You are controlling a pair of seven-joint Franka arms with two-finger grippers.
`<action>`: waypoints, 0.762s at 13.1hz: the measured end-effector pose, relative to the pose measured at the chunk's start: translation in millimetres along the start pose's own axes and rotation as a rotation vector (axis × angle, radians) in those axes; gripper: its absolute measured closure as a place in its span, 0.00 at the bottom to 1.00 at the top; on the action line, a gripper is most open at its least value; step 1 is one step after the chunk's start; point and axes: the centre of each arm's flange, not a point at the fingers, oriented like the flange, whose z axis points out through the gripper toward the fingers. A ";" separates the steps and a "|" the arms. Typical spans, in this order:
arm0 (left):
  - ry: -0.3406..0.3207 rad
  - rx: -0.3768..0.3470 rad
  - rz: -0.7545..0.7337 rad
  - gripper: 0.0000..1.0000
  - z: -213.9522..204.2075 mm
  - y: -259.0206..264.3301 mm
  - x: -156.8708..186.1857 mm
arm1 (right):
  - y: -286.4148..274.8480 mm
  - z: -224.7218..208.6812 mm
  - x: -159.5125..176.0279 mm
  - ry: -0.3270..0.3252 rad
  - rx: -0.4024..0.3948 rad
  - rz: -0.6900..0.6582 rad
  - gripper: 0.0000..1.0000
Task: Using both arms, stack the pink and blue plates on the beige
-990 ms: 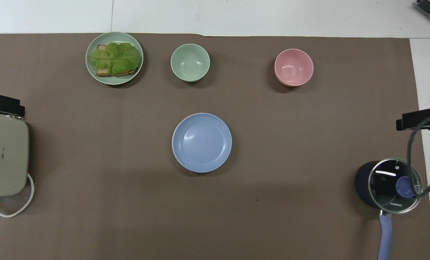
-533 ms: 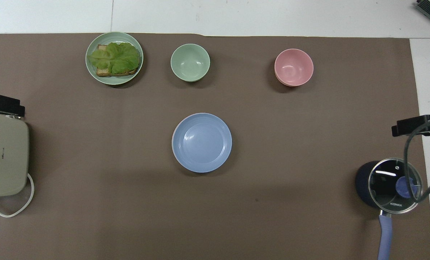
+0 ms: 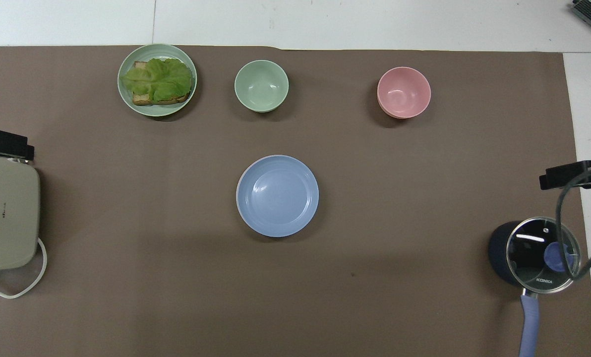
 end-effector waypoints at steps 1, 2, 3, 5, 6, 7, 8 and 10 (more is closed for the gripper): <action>0.000 0.000 0.000 0.00 0.0 0.0 0.0 | -0.2 0.0 0.0 0.000 0.000 0.000 0.00; 0.000 0.000 0.000 0.00 0.0 0.0 0.0 | -0.4 -0.1 -0.1 0.000 0.000 -0.001 0.00; 0.000 0.000 0.000 0.00 0.0 0.0 0.0 | -0.6 -0.1 -0.2 -0.001 0.002 0.007 0.00; 0.000 0.000 0.000 0.00 0.0 0.0 0.0 | -1.5 -0.1 -1.0 -0.004 0.006 0.033 0.00; 0.000 0.000 0.000 0.00 0.0 0.0 0.0 | -1.8 -0.2 -1.1 -0.005 0.006 0.037 0.00; 0.000 0.000 0.000 0.00 0.0 0.0 0.0 | -1.9 -0.4 -1.2 -0.005 0.006 0.037 0.00; 0.000 0.000 0.000 0.00 0.0 0.0 0.0 | -1.9 -0.5 -1.3 -0.004 0.006 0.037 0.00; 0.000 0.000 0.000 0.00 0.0 0.0 0.0 | -2.2 -0.8 -1.5 -0.004 0.007 0.037 0.00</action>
